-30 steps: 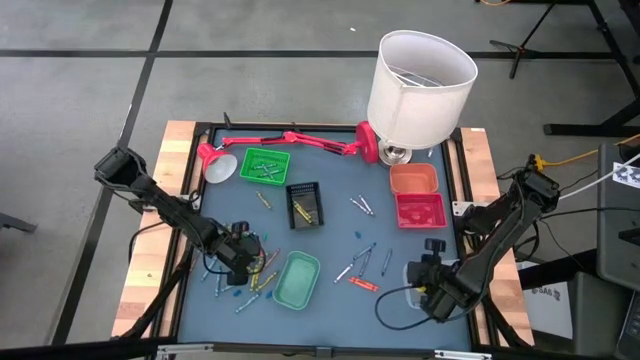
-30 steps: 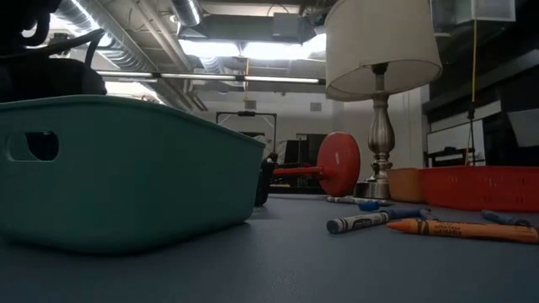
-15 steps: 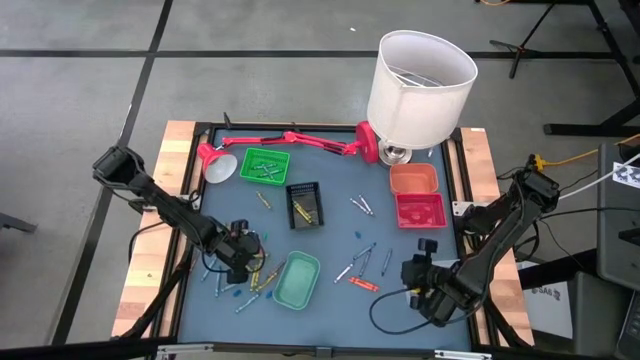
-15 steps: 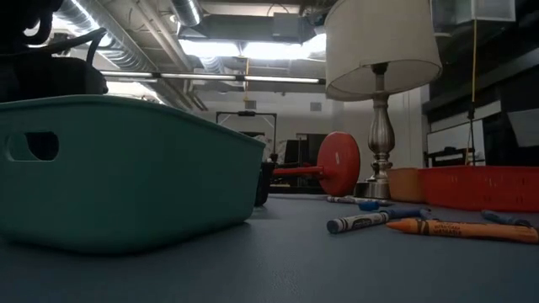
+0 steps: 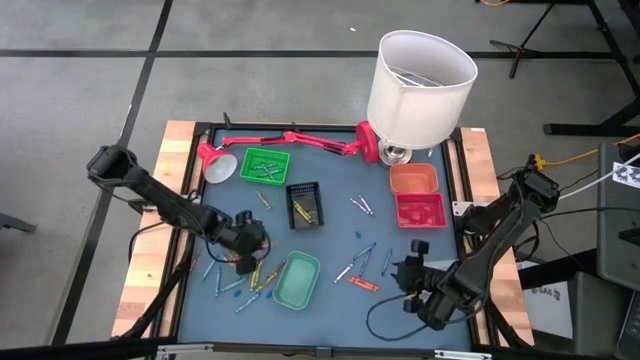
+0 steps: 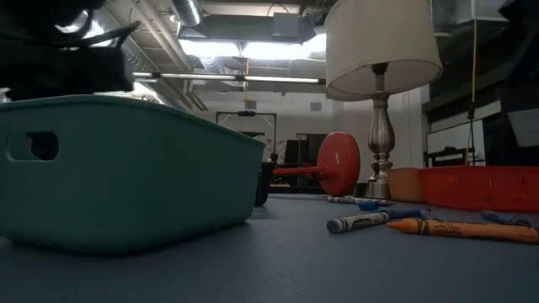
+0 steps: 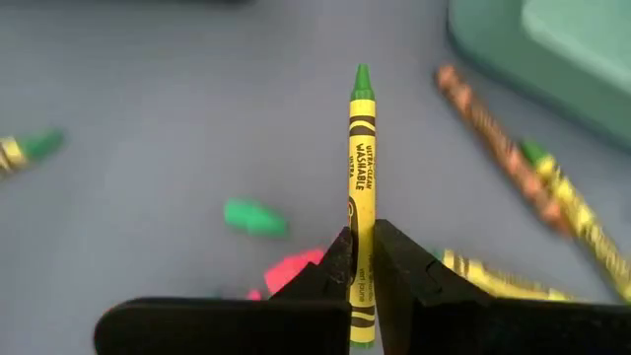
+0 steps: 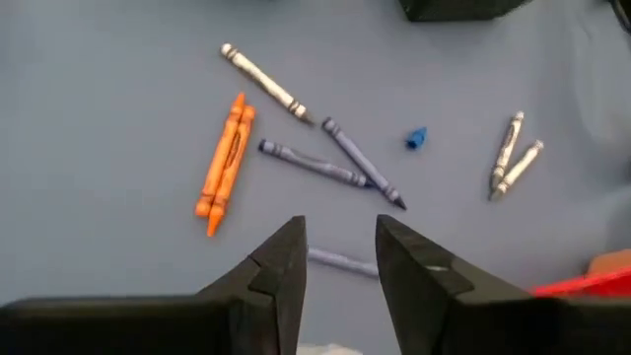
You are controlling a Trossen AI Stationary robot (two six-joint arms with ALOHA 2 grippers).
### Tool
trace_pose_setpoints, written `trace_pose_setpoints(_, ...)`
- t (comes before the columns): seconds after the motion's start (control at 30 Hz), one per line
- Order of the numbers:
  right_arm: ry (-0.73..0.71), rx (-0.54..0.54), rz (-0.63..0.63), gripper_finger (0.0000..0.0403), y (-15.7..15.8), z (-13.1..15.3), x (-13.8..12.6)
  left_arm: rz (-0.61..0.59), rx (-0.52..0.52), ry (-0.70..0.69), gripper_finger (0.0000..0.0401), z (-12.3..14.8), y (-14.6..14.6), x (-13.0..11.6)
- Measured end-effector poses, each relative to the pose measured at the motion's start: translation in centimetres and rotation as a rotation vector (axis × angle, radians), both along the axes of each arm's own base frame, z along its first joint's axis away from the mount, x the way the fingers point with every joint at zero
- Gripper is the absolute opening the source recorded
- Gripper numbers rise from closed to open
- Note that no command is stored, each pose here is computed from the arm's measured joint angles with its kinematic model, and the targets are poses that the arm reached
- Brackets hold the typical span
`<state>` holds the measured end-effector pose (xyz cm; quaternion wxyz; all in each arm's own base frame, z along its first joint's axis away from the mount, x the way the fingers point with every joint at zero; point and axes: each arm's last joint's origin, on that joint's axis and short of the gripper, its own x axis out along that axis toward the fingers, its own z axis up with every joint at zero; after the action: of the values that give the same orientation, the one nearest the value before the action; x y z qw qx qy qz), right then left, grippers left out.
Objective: Sort crayons
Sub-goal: Put the green crayon into the black bin
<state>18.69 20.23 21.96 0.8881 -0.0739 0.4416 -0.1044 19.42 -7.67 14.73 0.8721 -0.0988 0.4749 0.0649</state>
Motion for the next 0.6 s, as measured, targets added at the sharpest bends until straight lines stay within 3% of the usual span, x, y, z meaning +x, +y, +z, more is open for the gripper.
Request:
trace_pose_setpoints(0.23,-0.006,-0.015,-0.036,0.0122,-1.7,0.1,2.3,0.044,-0.013,-0.183,0.0007,1.1,1.6,2.2)
trace_pose_setpoints(0.6,0.066,-0.070,0.065,0.0122,-5.6,0.3,6.2,0.395,-0.133,-0.511,0.0007,3.4,4.7,4.6)
